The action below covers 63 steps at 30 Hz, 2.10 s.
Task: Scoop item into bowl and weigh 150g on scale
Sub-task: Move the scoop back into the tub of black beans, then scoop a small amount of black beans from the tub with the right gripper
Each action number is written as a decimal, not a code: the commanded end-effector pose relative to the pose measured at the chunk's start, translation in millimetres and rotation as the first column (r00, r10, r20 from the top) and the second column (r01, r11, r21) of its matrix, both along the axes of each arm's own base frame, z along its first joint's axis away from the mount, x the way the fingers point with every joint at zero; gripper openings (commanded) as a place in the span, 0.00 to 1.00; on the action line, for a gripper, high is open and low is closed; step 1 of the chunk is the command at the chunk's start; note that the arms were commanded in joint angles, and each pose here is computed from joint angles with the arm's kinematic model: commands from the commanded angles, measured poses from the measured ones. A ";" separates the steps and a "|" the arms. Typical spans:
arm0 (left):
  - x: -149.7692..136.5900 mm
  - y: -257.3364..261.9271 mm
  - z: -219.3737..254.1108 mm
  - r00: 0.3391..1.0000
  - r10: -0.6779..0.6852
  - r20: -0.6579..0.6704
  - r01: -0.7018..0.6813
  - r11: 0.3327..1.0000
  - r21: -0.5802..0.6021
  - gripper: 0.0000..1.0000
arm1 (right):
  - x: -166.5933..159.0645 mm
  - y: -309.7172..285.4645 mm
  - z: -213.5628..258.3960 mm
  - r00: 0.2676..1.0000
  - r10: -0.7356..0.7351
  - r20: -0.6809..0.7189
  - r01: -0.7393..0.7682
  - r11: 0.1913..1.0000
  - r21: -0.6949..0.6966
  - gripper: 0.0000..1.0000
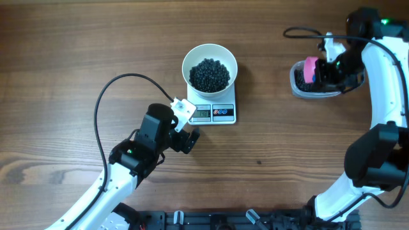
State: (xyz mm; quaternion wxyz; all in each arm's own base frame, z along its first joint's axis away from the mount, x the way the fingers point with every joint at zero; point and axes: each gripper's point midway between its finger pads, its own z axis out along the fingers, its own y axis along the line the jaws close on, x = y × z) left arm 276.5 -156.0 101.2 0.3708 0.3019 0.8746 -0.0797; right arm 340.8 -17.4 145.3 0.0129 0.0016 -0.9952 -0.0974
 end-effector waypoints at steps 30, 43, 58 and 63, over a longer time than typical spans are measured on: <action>1.2 3.8 -1.4 1.000 0.010 0.001 -0.010 1.000 0.008 1.00 | -1.6 17.9 -44.8 0.996 0.080 0.034 -0.083 0.992 0.097 0.04; 1.1 3.8 -1.6 1.000 0.010 0.000 -0.010 1.000 0.008 1.00 | -0.8 12.8 -37.0 0.996 0.057 0.062 -0.068 0.981 0.181 0.04; 1.2 3.8 -1.3 1.000 0.010 0.001 -0.010 1.000 0.008 1.00 | 1.7 -14.8 -20.1 0.988 -0.076 0.132 0.023 0.932 0.362 0.04; 1.1 3.8 -1.6 1.000 0.010 0.000 -0.010 1.000 0.008 1.00 | 3.1 -27.5 -8.6 0.981 -0.100 0.164 0.030 0.924 0.382 0.04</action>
